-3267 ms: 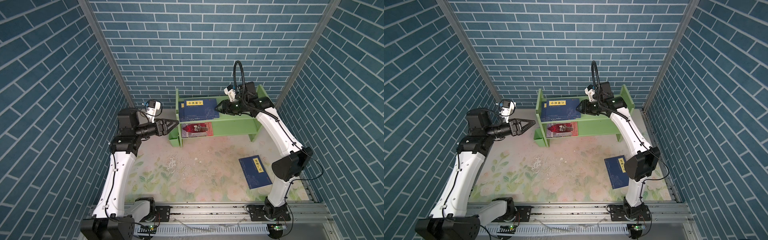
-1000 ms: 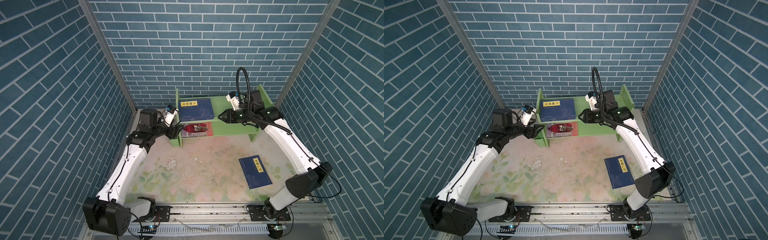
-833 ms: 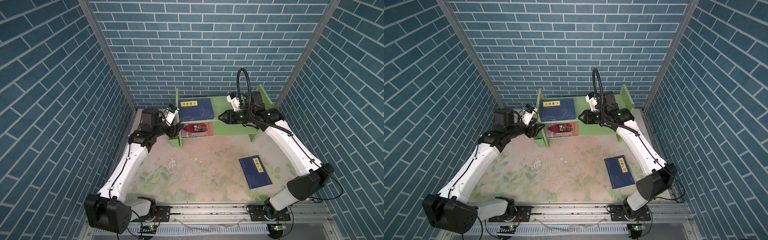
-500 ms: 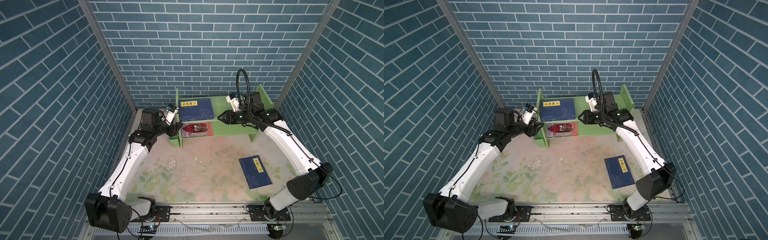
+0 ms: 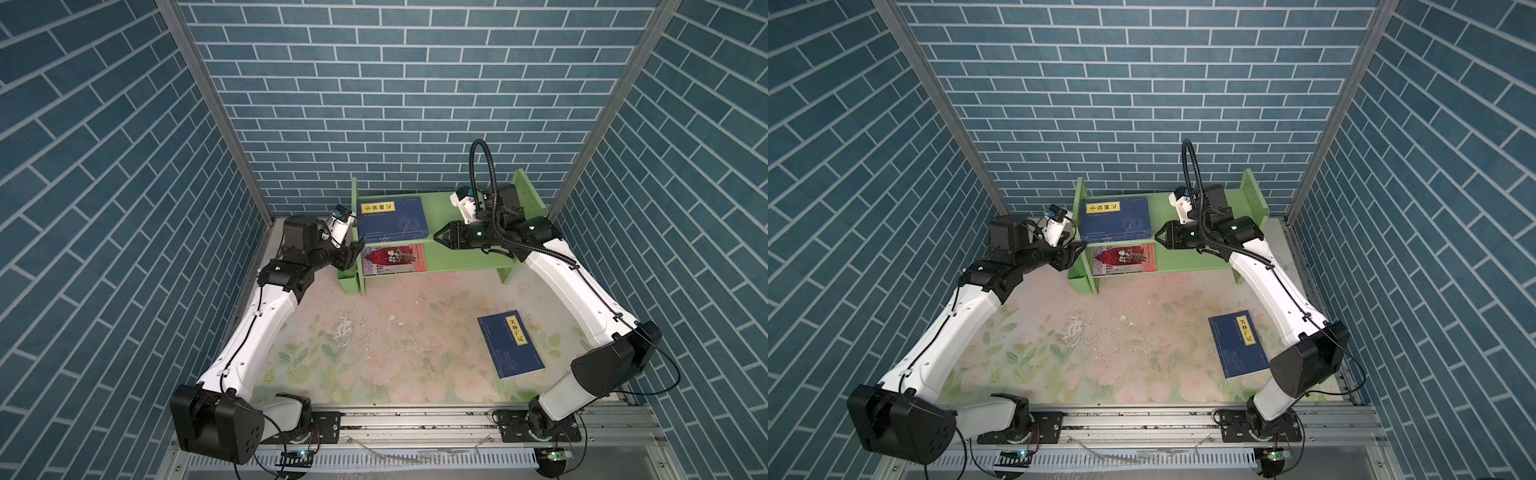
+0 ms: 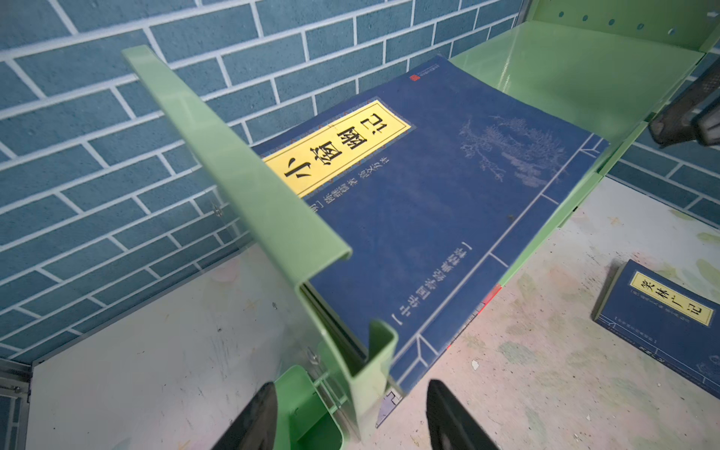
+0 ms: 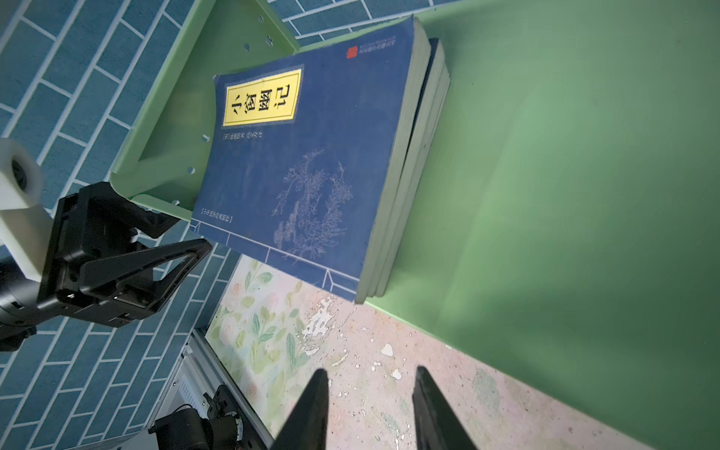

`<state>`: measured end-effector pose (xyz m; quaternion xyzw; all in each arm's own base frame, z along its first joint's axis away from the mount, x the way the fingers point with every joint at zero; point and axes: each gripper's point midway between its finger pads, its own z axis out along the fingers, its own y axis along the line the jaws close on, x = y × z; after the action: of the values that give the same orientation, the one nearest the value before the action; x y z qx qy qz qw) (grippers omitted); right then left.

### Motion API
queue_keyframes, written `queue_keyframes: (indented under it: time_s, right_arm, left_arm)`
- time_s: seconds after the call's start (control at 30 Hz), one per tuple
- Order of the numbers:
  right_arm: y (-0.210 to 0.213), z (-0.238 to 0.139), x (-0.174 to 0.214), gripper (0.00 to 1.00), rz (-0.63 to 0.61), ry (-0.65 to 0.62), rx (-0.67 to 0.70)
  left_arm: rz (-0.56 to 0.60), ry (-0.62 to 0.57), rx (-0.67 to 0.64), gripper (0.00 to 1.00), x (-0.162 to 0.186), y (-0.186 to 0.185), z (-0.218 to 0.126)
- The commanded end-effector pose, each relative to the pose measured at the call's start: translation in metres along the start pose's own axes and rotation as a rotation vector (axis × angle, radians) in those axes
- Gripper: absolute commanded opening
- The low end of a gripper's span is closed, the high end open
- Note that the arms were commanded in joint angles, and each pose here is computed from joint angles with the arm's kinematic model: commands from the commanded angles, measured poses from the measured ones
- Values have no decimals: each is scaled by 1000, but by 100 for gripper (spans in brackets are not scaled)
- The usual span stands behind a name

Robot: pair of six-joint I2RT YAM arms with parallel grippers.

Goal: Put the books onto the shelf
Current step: 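Open the right gripper and draw it back from the stacked books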

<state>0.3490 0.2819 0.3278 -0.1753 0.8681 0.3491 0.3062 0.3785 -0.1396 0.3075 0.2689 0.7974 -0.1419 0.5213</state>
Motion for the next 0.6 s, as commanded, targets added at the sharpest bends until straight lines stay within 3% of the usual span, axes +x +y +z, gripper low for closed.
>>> queue_keyframes:
  time_s: [0.0,0.57]
  right_arm:
    - [5,3,-3,38,-15,-1,-17]
    - [6,6,-4,40,-16,2,-24]
  left_arm:
    - [3,-21,-16,62,-9,3,1]
    - [-15,-21,-55,62,-9,10,3]
